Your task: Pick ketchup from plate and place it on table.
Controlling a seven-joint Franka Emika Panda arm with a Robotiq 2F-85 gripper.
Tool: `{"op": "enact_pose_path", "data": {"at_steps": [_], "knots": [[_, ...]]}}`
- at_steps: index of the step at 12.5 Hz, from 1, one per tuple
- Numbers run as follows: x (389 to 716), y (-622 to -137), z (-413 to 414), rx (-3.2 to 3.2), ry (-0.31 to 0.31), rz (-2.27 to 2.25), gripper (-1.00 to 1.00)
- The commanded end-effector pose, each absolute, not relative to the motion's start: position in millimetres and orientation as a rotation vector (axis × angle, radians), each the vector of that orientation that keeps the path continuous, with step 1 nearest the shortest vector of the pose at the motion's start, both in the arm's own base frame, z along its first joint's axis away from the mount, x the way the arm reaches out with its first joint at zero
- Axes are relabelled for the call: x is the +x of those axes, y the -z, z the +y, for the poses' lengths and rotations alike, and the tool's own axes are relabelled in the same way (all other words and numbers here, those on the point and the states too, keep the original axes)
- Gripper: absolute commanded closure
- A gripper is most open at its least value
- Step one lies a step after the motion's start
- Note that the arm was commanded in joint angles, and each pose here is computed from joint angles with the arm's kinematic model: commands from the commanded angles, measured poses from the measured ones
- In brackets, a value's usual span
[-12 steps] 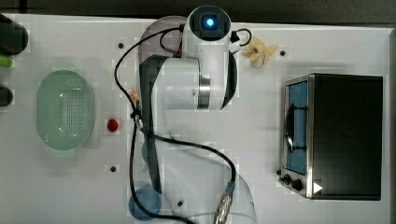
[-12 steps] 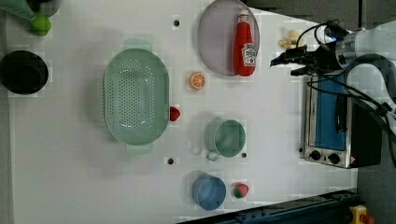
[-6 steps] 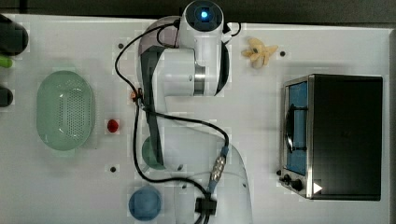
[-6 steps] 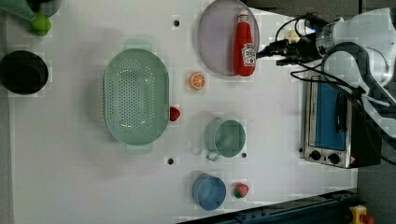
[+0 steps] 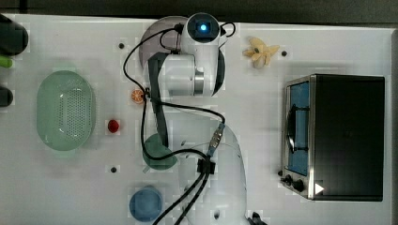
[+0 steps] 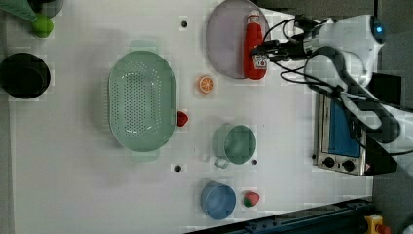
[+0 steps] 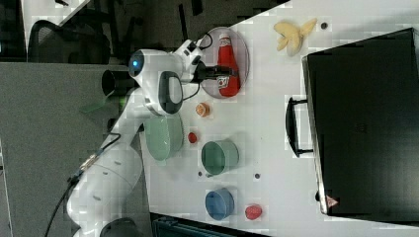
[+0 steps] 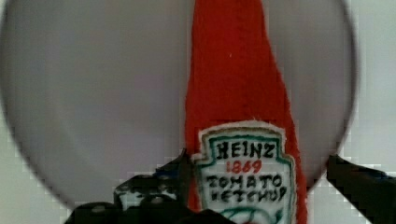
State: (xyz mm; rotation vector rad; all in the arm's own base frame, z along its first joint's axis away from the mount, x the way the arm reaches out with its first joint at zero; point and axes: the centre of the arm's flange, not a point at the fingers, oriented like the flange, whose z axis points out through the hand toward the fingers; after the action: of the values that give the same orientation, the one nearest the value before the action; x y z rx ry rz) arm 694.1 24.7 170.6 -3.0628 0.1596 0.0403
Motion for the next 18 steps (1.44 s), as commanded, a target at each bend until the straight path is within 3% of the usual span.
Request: {"op": "enact_pose_path", "data": {"at_steps": [1, 3, 5, 8, 12, 14, 15, 18], "knots": [[705.6, -176.0, 37.9, -3.081, 0.077, 0.031, -1.00], [708.3, -166.1, 36.2, -3.078, 0.126, 0.037, -1.00], [708.2, -160.0, 37.1, -3.076, 0.128, 0.037, -0.92], [711.9, -168.0, 36.9, -3.073, 0.149, 0.040, -0.20], [717.9, -200.1, 35.9, -3.066, 0.204, 0.057, -0.17], [723.3, -243.5, 29.2, -3.041, 0.272, 0.145, -0.17], [722.2, -268.5, 23.6, -3.032, 0.274, 0.185, -0.17], [703.2, -345.7, 6.7, -3.047, 0.159, 0.216, -0.17]]}}
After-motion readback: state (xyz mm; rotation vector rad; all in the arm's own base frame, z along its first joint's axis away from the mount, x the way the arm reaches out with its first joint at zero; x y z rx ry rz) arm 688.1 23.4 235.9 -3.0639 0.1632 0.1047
